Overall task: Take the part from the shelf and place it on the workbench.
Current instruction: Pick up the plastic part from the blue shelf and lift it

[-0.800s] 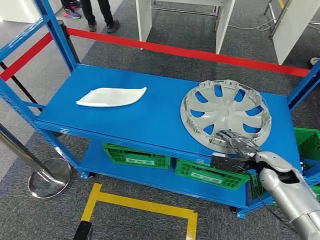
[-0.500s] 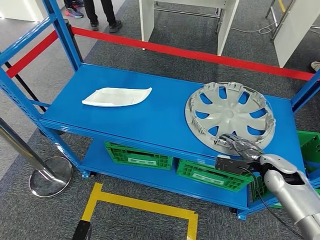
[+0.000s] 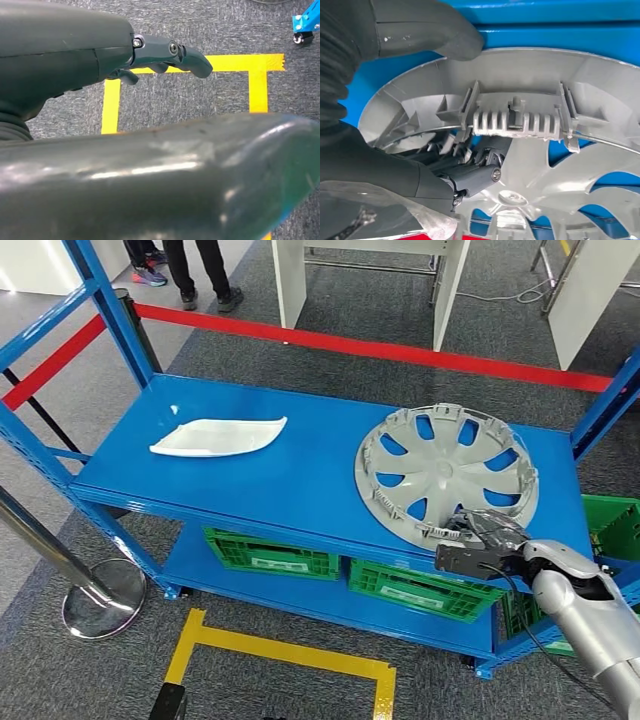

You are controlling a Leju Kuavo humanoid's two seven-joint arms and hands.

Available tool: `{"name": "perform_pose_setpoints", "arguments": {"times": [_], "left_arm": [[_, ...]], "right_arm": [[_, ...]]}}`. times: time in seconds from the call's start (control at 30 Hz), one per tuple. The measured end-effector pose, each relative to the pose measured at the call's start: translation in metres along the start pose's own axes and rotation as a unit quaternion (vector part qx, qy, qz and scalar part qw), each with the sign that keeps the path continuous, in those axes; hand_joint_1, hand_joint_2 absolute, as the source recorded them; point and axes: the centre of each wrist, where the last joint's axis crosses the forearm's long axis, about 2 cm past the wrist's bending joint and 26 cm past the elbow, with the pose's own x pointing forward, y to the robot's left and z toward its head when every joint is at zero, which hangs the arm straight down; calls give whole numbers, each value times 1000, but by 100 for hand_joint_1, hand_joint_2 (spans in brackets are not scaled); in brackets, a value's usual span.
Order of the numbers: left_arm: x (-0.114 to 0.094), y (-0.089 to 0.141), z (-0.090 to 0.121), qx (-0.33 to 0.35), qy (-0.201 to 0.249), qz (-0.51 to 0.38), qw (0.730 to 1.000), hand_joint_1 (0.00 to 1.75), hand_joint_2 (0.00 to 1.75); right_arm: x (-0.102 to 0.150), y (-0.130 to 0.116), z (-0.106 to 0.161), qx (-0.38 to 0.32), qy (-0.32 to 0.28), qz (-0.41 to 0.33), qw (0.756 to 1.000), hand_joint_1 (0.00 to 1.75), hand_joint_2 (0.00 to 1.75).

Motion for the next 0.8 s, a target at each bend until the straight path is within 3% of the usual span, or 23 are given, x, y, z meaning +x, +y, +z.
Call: {"name": "perform_pose_setpoints", "arguments": {"times": [0.8], "left_arm": [[0,4,-2,2,-14,24,1000,0,0]], "right_arm": [[0,4,4,-19,-18,7,1000,175,175]]}}
